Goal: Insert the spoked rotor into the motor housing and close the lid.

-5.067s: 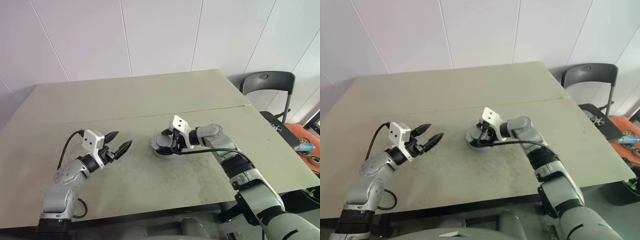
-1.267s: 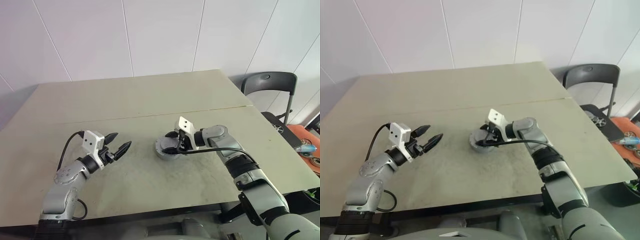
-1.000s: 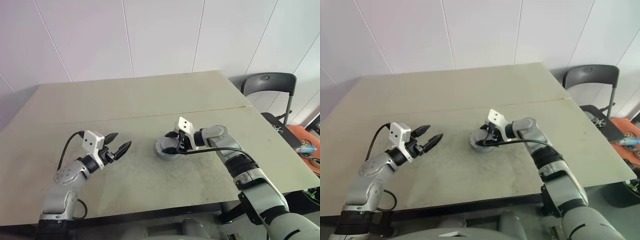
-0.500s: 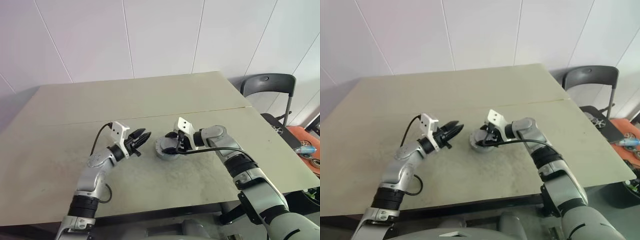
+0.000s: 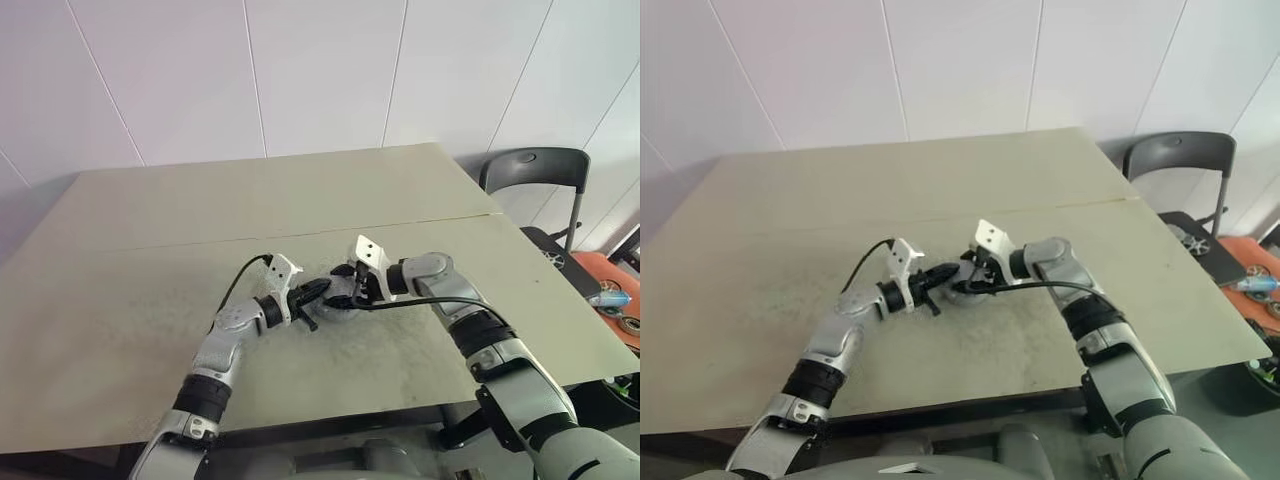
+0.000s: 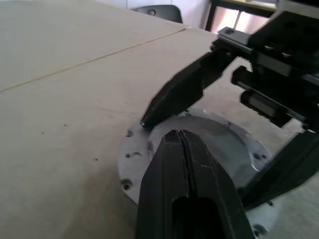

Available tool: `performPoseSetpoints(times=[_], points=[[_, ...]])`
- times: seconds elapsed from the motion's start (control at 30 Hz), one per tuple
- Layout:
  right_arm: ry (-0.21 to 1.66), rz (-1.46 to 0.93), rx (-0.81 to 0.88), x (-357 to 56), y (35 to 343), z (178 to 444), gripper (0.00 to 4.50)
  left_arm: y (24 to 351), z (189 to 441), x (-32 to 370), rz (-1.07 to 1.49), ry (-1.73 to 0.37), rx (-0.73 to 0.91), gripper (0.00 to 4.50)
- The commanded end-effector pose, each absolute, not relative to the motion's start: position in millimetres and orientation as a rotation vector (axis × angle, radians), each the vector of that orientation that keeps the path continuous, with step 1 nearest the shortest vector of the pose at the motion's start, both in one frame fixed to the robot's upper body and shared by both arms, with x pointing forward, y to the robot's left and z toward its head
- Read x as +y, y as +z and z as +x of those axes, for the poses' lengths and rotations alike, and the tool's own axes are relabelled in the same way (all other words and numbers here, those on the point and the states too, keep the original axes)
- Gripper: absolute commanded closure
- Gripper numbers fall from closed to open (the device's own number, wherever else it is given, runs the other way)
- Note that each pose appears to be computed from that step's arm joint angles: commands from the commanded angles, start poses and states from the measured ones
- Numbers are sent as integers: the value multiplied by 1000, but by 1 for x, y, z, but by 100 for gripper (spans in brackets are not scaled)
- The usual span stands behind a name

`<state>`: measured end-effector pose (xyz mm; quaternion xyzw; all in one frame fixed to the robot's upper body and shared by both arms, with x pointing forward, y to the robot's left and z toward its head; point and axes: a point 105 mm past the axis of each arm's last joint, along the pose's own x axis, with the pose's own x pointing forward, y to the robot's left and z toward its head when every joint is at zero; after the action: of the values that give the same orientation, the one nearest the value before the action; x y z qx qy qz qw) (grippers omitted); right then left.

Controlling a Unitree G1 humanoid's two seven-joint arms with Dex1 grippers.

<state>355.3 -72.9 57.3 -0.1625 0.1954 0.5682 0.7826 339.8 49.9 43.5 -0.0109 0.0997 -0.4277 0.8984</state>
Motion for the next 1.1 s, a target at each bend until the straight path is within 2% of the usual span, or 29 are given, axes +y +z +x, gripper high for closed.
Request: performPoseSetpoints(times=[0.03, 0.3, 0.33, 0.4, 0.5, 0.7, 0.9, 1.0, 1.1], points=[[1166, -382, 473, -80, 45, 358, 96, 5, 331, 53, 4, -857, 371, 448], [1188, -335, 469, -77, 49, 355, 96, 10, 316, 46, -152, -924, 411, 448], [1199, -327, 468, -76, 50, 354, 24, 12, 315, 46, -170, -933, 414, 450], [1216, -308, 456, -74, 54, 352, 1, 13, 313, 47, -185, -941, 416, 450], [1190, -268, 427, -73, 63, 358, 1, 16, 313, 48, -191, -943, 411, 450], [1274, -133, 312, -60, 105, 355, 1, 18, 315, 51, -208, -923, 396, 450], [1330, -97, 298, -64, 119, 347, 1, 20, 317, 53, -231, -921, 386, 450], [1311, -89, 288, -66, 123, 349, 1, 21, 317, 53, -238, -926, 384, 450], [1230, -39, 254, -73, 134, 364, 1, 21, 317, 52, -240, -928, 383, 450]])
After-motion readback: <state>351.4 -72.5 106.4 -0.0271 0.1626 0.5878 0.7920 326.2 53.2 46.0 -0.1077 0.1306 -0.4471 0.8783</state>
